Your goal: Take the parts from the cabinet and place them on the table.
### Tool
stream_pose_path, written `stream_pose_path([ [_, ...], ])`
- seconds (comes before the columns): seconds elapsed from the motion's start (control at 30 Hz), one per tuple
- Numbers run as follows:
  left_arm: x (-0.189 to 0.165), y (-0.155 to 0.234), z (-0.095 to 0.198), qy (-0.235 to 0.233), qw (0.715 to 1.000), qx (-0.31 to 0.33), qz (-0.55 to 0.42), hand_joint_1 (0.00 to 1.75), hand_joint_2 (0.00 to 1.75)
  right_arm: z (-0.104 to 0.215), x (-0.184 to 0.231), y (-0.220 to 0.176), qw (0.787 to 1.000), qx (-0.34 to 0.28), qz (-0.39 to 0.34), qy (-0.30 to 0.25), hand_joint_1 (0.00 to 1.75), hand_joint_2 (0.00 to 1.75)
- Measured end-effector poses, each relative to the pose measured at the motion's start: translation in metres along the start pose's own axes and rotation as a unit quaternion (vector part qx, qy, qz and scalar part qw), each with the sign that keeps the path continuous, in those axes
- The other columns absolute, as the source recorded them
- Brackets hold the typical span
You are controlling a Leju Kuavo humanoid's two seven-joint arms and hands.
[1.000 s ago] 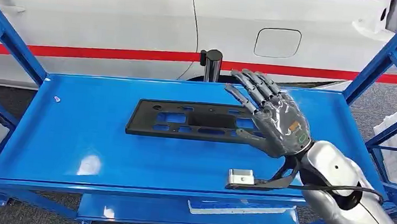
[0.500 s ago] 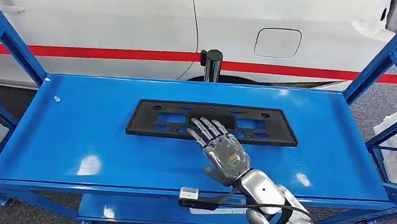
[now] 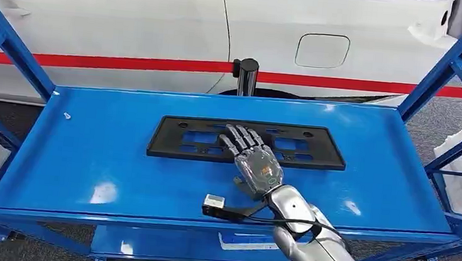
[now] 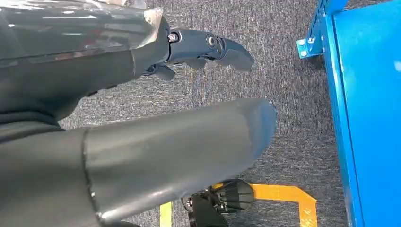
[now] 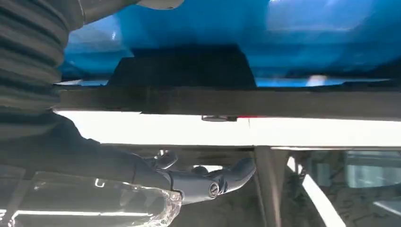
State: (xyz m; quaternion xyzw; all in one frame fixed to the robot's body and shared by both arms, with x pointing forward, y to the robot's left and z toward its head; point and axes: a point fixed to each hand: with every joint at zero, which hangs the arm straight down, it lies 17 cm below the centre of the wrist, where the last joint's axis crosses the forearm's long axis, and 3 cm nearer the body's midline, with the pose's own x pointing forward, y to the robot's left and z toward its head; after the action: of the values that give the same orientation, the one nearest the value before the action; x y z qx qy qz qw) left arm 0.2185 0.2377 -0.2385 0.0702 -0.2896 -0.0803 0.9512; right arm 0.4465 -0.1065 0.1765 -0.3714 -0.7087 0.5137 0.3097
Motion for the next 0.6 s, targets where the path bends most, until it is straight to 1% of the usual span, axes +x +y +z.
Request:
stream_pose_path([
  [0.13,-0.001,0.000,0.000,0.002,1.000,0.001,-0.006,0.00,0.00,-0.007,-0.010,-0.006,1.000,-0.014,0.003,0.019,0.00,1.75],
  [0.3,0.000,-0.003,0.000,0.003,1.000,-0.003,-0.011,0.00,0.00,-0.018,-0.021,-0.008,0.999,-0.016,0.002,0.035,0.00,1.75],
  [0.33,0.001,-0.004,0.000,0.003,1.000,-0.003,-0.011,0.00,0.00,-0.020,-0.023,-0.007,0.999,-0.015,0.002,0.038,1.54,1.75],
  [0.37,0.001,-0.005,0.000,0.003,1.000,-0.005,-0.014,0.00,0.00,-0.022,-0.026,-0.006,0.999,-0.013,0.001,0.043,1.61,1.75],
  [0.4,0.001,-0.005,0.000,0.003,1.000,-0.005,-0.014,0.00,0.00,-0.024,-0.028,-0.005,0.999,-0.012,0.001,0.045,1.61,1.75],
  [0.43,0.001,-0.005,0.000,0.003,1.000,-0.005,-0.015,0.00,0.00,-0.025,-0.031,-0.002,0.999,-0.008,0.001,0.048,1.73,1.75],
  [0.47,0.001,-0.005,0.000,0.003,1.000,-0.005,-0.015,0.00,0.00,-0.026,-0.032,-0.002,0.999,-0.007,0.001,0.050,1.71,1.75],
  [0.5,0.002,-0.005,0.000,0.002,1.000,-0.005,-0.015,0.00,0.00,-0.026,-0.033,0.001,0.999,-0.004,0.000,0.053,1.75,1.75],
  [0.53,0.002,-0.005,0.000,0.002,1.000,-0.005,-0.015,0.00,0.00,-0.026,-0.034,0.002,0.999,-0.003,0.000,0.054,1.73,1.75],
  [0.6,0.003,-0.006,0.000,0.002,1.000,-0.006,-0.016,0.00,0.00,-0.027,-0.036,0.005,0.998,0.001,0.000,0.057,1.75,1.75],
])
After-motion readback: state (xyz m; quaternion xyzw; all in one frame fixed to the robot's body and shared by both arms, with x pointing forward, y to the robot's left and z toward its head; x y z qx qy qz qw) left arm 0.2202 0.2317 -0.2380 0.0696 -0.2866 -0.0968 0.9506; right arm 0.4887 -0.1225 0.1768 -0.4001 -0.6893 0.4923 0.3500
